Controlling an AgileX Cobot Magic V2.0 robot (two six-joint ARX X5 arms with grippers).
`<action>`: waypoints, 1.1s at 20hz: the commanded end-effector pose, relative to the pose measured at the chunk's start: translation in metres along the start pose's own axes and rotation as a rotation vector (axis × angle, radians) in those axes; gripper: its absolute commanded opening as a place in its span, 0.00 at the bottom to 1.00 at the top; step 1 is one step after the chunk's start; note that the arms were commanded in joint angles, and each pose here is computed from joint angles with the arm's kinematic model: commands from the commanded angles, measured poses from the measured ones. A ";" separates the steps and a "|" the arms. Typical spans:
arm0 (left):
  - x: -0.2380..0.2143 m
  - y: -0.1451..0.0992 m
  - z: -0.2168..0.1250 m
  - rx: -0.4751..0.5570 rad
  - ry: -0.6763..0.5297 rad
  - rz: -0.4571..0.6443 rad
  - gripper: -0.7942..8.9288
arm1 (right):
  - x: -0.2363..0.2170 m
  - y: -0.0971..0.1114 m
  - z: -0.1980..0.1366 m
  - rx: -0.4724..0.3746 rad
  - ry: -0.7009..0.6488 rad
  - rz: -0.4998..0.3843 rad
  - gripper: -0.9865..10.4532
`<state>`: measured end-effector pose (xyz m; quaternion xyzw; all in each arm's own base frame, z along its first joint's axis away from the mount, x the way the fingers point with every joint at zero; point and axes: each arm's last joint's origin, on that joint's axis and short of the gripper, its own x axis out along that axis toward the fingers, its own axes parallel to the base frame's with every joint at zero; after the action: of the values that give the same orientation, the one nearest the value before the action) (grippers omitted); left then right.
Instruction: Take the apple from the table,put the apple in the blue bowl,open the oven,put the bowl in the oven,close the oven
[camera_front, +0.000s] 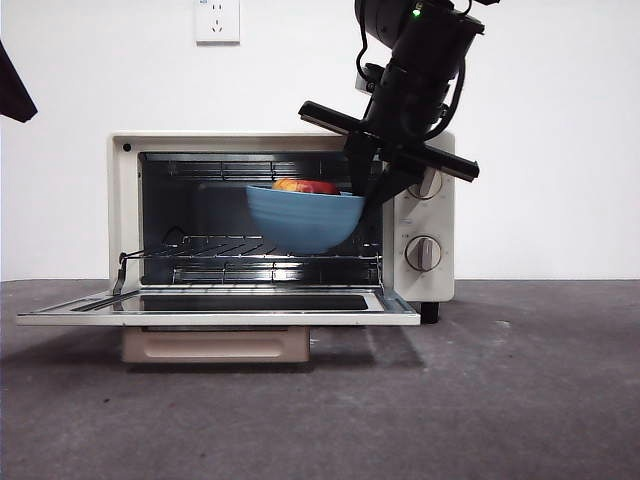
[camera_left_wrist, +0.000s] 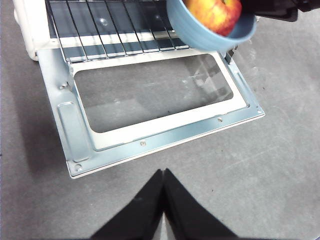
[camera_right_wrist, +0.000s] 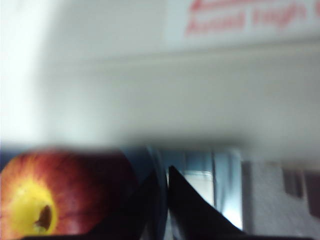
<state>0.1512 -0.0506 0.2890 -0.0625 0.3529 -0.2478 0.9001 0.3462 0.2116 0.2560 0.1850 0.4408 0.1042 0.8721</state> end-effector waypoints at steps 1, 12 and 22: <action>0.001 -0.001 0.002 0.012 -0.001 -0.006 0.09 | 0.008 0.008 0.003 0.055 -0.032 0.009 0.09; 0.001 -0.001 0.002 0.015 -0.001 -0.009 0.09 | 0.007 0.014 0.000 0.027 -0.070 0.000 0.21; 0.001 -0.001 0.002 0.015 -0.002 -0.009 0.09 | -0.006 0.019 0.003 -0.005 -0.095 0.024 0.22</action>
<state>0.1510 -0.0513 0.2891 -0.0617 0.3528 -0.2501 0.8995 0.3451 0.2213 0.2592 0.1948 0.4122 0.0924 0.8852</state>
